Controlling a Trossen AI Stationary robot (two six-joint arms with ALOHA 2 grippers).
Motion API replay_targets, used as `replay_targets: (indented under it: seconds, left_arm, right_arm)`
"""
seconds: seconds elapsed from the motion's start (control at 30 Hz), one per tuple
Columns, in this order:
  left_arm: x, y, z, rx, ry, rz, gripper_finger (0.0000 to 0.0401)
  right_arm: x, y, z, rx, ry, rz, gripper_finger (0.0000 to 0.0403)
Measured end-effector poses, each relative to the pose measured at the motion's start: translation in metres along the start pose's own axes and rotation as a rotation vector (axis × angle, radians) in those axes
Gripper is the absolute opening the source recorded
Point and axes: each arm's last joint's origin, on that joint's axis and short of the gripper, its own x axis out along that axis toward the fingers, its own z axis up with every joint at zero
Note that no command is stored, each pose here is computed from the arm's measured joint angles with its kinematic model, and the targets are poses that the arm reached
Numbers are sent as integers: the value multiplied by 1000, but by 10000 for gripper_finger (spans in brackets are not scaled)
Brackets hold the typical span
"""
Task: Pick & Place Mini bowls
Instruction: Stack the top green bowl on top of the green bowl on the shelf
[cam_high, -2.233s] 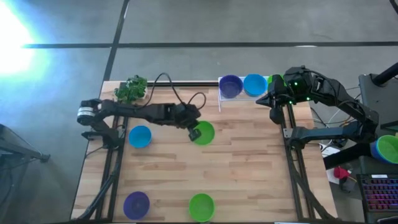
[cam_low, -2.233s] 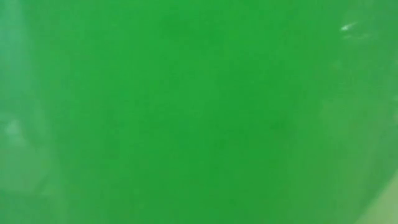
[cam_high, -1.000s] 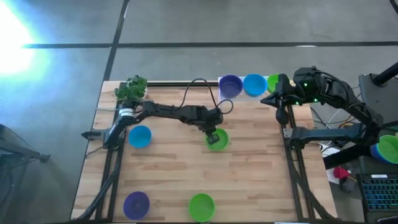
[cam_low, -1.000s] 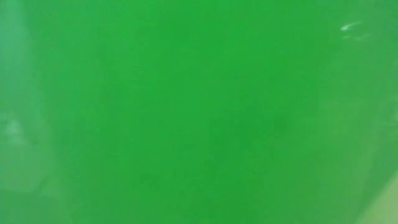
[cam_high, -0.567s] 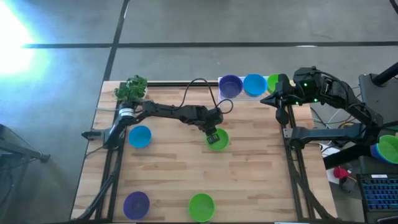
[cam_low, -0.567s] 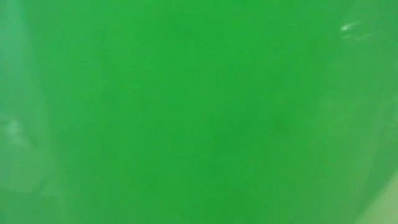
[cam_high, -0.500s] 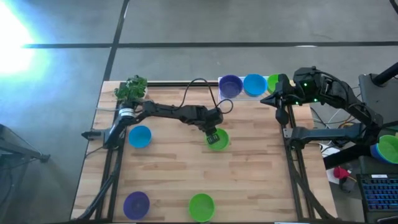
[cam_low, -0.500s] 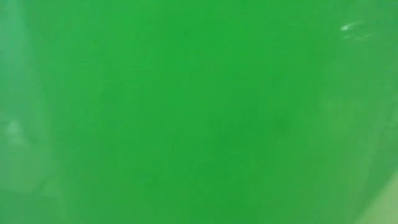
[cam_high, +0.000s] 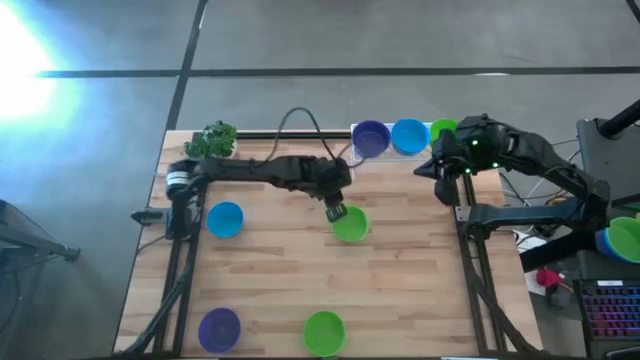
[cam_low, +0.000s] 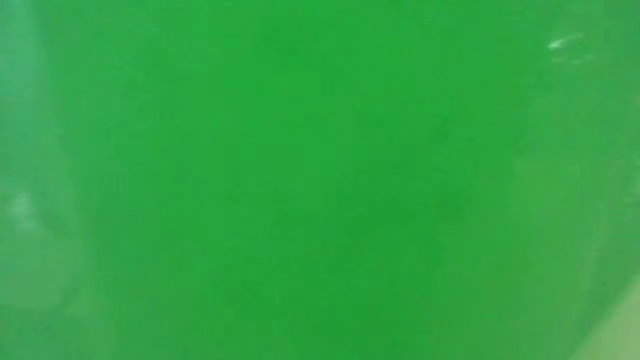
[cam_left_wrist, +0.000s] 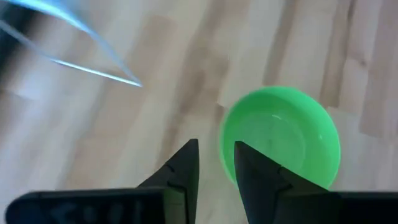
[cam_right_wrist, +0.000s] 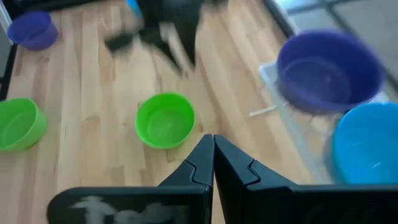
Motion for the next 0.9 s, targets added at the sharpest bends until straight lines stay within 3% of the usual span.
replay_targets:
  seconds: [0.23, 0.4, 0.7, 0.9]
  left_arm:
    - [-82, 4, 3, 41, -160, 142, 89]
    - [-132, 10, -7, 59, -259, 149, 87]
    - [-165, 24, -53, 64, -311, 147, 87]
    - [-173, 30, -78, 57, -364, 140, 87]
  right_arm:
    - [41, 6, -12, 57, 113, 49, 8]
    - [70, 9, -21, 143, 197, 60, 8]
    - [113, 6, -25, 248, 340, 28, 10]
    - [136, 7, -9, 267, 386, 17, 42]
